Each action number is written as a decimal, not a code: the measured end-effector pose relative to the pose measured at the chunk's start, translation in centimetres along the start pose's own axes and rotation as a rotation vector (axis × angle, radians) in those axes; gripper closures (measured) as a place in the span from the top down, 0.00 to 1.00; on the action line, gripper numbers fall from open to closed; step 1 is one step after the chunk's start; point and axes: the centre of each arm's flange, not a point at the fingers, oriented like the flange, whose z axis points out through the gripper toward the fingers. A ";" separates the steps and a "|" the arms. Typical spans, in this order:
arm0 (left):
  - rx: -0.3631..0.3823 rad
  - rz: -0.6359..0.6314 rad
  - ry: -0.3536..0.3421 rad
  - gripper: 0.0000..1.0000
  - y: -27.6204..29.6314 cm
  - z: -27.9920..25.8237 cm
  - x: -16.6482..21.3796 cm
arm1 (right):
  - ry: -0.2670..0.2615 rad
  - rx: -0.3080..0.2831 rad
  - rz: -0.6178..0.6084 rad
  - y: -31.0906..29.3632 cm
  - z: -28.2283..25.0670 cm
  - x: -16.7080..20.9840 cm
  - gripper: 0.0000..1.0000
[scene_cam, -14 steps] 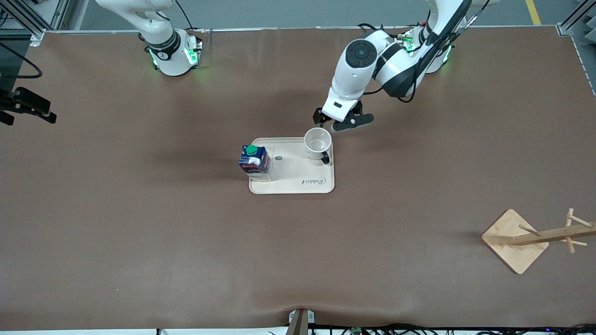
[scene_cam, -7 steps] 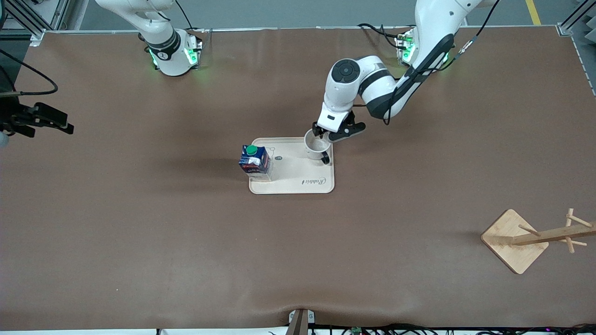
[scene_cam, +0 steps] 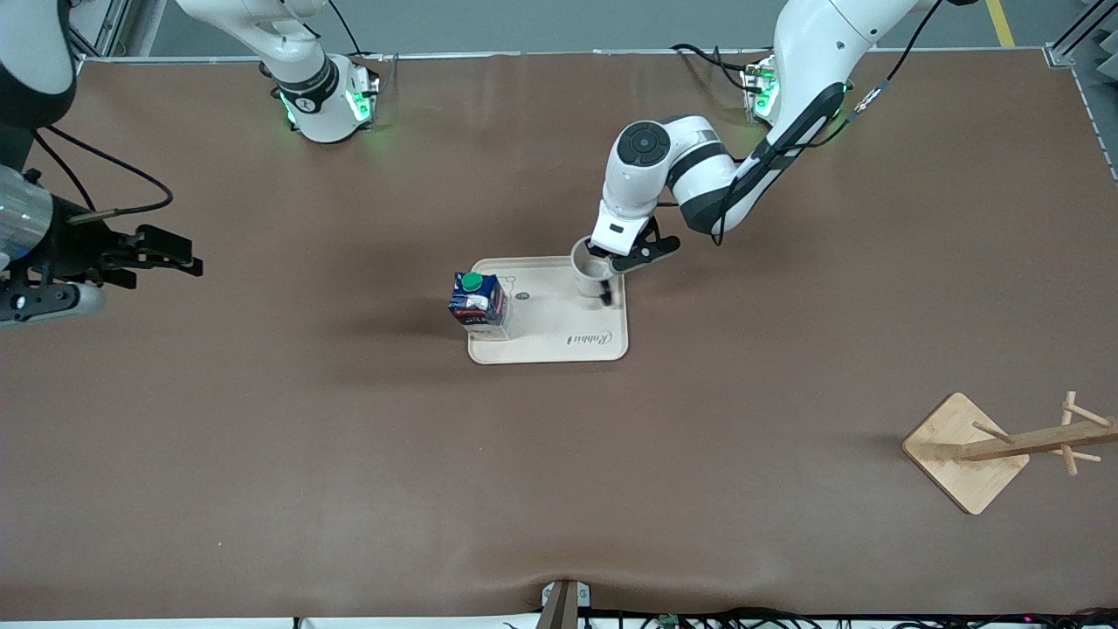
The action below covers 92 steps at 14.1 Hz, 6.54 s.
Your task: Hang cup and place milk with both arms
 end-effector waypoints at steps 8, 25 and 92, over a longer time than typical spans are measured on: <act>-0.084 -0.033 0.141 0.05 2.4 -8.9 7.6 | 0.024 0.004 0.060 -15.8 5.9 3.9 1.00; 0.121 0.247 0.368 0.05 -11.3 -22.8 25.5 | -0.076 -0.089 0.154 -32.6 24.5 2.1 1.00; -0.314 0.443 0.440 0.95 -44.7 -25.2 45.6 | -0.081 -0.112 0.195 2.3 -2.5 -1.5 1.00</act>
